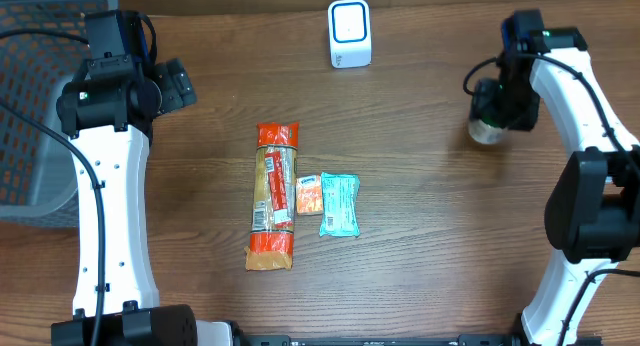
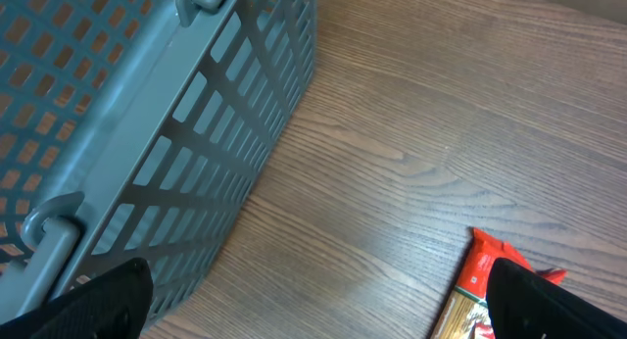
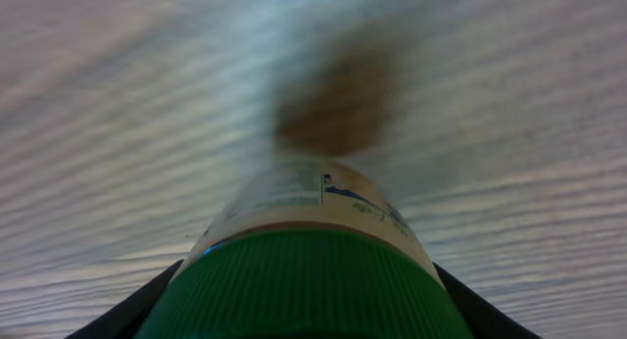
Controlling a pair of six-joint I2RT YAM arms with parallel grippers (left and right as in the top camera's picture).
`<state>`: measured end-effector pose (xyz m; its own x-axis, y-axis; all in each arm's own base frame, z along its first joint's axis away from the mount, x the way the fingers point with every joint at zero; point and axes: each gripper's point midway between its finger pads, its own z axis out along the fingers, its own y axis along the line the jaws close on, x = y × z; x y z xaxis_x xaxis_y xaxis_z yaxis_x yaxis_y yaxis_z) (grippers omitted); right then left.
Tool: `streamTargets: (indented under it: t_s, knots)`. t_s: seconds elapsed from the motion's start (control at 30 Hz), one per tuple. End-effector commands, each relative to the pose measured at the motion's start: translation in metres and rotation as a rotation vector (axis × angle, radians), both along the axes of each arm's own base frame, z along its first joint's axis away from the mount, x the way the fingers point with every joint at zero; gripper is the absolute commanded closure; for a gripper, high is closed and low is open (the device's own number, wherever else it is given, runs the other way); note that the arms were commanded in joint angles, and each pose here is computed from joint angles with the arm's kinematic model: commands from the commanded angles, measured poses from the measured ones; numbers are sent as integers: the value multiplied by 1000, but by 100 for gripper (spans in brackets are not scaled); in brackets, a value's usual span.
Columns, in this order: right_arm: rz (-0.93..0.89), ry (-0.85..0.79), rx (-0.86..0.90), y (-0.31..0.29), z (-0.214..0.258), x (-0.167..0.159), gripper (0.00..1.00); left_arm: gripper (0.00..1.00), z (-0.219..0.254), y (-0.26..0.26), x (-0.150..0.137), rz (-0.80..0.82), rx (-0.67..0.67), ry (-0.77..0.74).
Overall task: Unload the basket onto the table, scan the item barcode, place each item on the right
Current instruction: 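Carry the jar right and set it down on the table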
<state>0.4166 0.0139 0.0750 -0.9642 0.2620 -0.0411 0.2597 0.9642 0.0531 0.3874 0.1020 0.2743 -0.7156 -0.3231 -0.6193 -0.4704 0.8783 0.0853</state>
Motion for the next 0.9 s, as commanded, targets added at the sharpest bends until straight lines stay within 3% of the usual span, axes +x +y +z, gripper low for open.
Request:
streamTargets:
  t_s: [0.0,0.27,0.33,0.47,0.6,0.87]
  knots:
    - [-25,15,5,-11,-4,-8,59,0,13,2,-1,0,20,-29]
    - [-41,35,4,-18,-8,-13,14,0,13,2,-1,0,20,-29]
    - [-41,39,4,-18,-8,-14,8,0,13,2,-1,0,20,-29]
    - [-42,36,4,-18,-7,-14,0,0,13,2,-1,0,20,-29]
    - [-42,-49,4,-18,22,-6,0,0,13,2,-1,0,20,-29]
    - [11,-361,72,8,149,-16,0,0,13,2,-1,0,20,-29]
